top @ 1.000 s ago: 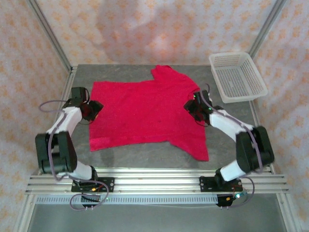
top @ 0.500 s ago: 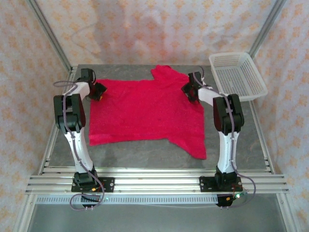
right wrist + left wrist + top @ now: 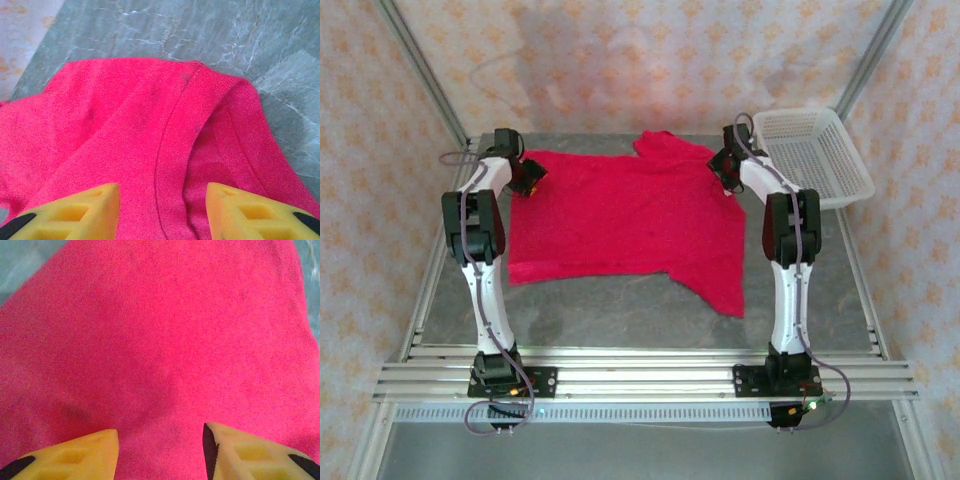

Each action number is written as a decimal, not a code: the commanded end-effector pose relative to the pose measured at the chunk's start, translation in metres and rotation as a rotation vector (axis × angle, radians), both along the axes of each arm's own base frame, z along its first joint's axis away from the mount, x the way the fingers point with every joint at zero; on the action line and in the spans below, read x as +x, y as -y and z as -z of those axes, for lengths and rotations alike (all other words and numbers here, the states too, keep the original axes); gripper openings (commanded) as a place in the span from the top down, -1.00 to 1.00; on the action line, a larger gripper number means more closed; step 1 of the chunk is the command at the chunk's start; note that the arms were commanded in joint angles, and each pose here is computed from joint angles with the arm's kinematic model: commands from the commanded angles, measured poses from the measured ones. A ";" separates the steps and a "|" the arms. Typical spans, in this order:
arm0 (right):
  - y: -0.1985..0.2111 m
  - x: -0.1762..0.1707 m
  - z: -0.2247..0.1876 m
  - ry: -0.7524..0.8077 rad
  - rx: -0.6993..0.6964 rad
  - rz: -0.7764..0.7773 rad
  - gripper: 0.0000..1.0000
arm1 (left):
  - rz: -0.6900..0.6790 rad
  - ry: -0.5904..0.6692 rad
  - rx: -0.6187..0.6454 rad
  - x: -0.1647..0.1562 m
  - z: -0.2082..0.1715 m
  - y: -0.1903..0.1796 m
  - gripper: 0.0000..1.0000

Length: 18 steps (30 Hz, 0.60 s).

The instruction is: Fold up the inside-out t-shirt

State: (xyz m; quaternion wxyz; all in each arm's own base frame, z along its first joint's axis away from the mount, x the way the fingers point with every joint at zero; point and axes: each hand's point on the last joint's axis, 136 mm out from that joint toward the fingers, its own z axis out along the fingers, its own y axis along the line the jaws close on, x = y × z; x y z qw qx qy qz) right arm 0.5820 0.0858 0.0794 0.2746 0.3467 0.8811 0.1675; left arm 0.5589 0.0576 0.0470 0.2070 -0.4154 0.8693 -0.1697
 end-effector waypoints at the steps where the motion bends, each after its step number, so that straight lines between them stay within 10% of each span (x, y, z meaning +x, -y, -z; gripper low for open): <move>1: -0.011 -0.031 -0.092 0.086 -0.045 -0.119 -0.01 | 0.050 0.080 0.097 -0.024 -0.081 0.014 0.02; 7: -0.033 -0.147 -0.110 0.074 -0.165 -0.263 0.01 | 0.229 0.112 0.155 -0.100 -0.110 0.088 0.08; 18: -0.077 -0.331 -0.028 -0.126 -0.366 -0.570 0.47 | 0.455 0.100 0.090 -0.214 -0.053 0.185 0.19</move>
